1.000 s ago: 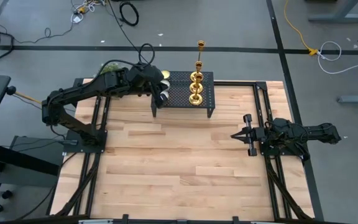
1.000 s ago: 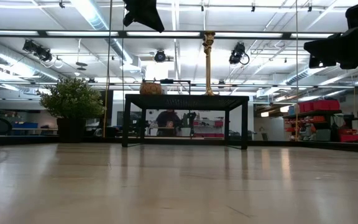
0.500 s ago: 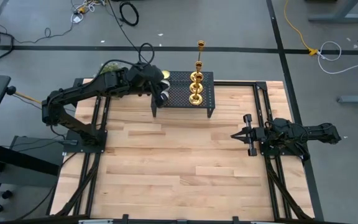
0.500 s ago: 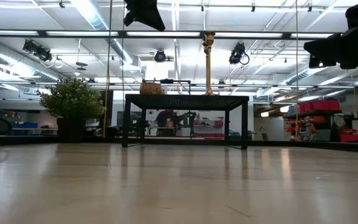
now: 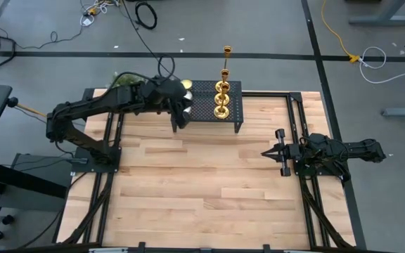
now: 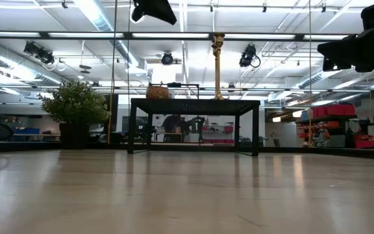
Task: Pick & Place candle stick holders
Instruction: Return to Home Position
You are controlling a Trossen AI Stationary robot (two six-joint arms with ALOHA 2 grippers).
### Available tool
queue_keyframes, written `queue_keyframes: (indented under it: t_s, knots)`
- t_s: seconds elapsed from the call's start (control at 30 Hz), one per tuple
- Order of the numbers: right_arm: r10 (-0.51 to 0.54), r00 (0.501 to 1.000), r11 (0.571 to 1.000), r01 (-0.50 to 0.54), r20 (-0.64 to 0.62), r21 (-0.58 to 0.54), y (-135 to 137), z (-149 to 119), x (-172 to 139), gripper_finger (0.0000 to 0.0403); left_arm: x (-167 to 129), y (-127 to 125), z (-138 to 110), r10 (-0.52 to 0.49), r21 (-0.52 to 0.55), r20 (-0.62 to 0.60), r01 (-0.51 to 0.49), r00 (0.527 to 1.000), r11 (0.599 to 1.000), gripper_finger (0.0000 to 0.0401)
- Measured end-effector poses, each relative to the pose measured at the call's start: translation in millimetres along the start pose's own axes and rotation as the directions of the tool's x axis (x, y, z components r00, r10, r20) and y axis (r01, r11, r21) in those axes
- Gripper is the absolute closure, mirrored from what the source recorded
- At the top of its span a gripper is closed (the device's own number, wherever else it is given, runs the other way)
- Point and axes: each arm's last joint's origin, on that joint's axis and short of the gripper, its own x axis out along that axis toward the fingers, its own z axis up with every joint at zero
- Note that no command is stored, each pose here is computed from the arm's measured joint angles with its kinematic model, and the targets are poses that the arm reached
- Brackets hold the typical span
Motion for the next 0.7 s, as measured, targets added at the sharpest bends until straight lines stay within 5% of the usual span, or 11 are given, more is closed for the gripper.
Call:
queue_keyframes:
  t_s: [0.5,0.7]
  knots:
    - [0.0,1.0,1.0,0.0,0.0,0.0,0,0,0,0.0389,-53,-20,2,-0.123,0.076,0.115,0.114,0.986,0.991,0.0373]
    - [0.0,1.0,1.0,0.0,0.001,0.0,0,0,0,0.0389,-58,-28,-25,-0.21,0.101,0.191,0.194,0.959,0.976,0.0373]
